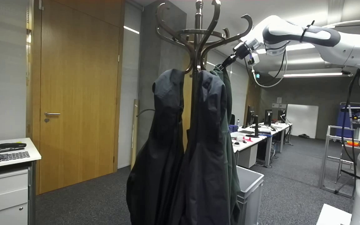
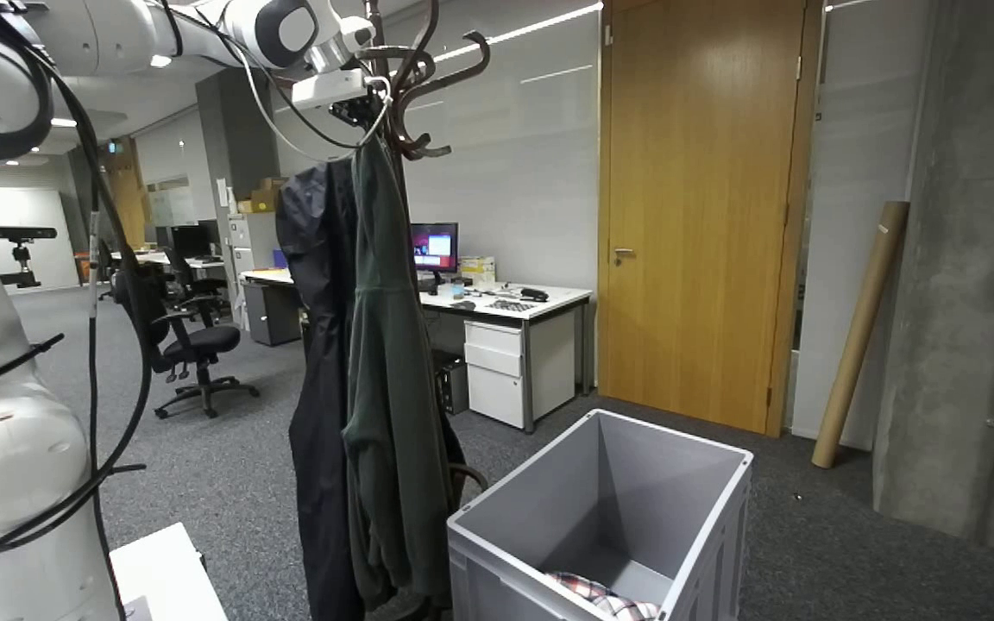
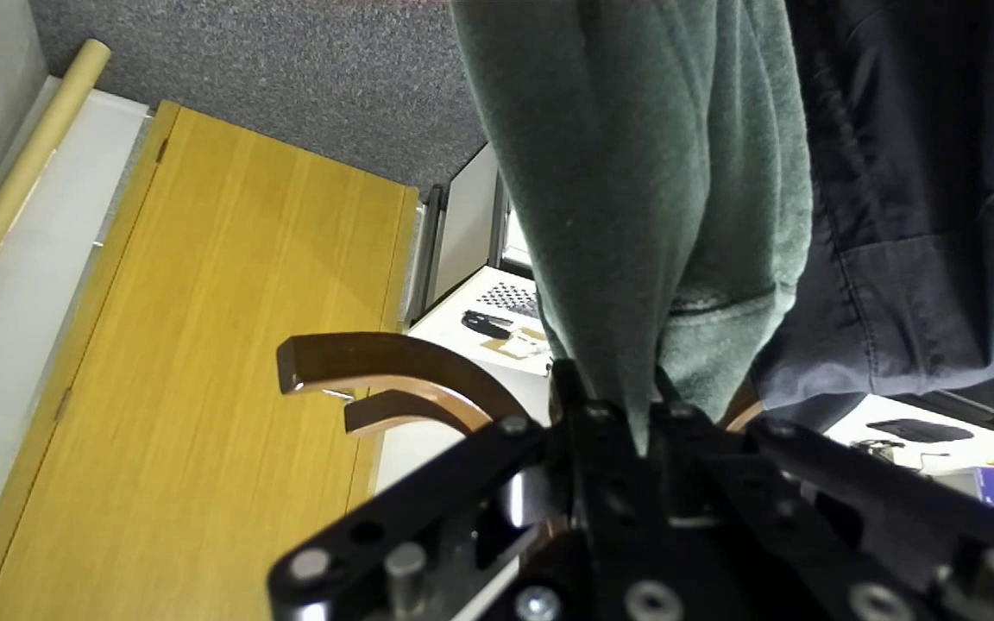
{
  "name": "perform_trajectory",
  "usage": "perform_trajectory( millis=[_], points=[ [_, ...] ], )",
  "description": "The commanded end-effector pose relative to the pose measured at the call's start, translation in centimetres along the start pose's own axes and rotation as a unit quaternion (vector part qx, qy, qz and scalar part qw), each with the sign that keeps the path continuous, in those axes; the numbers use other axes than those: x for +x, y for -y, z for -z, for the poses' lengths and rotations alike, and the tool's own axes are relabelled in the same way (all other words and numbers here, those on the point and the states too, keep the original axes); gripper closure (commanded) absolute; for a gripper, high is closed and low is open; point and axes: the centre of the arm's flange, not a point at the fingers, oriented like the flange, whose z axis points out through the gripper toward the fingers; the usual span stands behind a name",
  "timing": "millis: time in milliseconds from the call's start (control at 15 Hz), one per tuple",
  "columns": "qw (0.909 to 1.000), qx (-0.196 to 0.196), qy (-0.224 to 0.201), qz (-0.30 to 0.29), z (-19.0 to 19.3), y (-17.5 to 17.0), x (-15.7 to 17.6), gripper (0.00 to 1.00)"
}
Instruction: Unhang the green hoodie and hang it on the immediate hanger to the left
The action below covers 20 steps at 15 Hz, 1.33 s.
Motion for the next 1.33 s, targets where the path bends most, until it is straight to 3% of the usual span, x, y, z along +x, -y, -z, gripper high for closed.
perform_trajectory(
  millis=[0, 400, 800, 1267],
  points=[
    [0.9998, -0.009, -0.013, -0.009, 1.1, -0.4, 1.8, 0.99],
    [0.9997, -0.021, -0.001, -0.015, 3.5, 0.8, 0.5, 0.99],
    [0.9985, -0.03, 0.042, -0.021, 6.0, 2.1, -1.1, 0.99],
    [0.9974, -0.015, 0.064, -0.03, 5.8, 2.7, -1.4, 0.99]
  ],
)
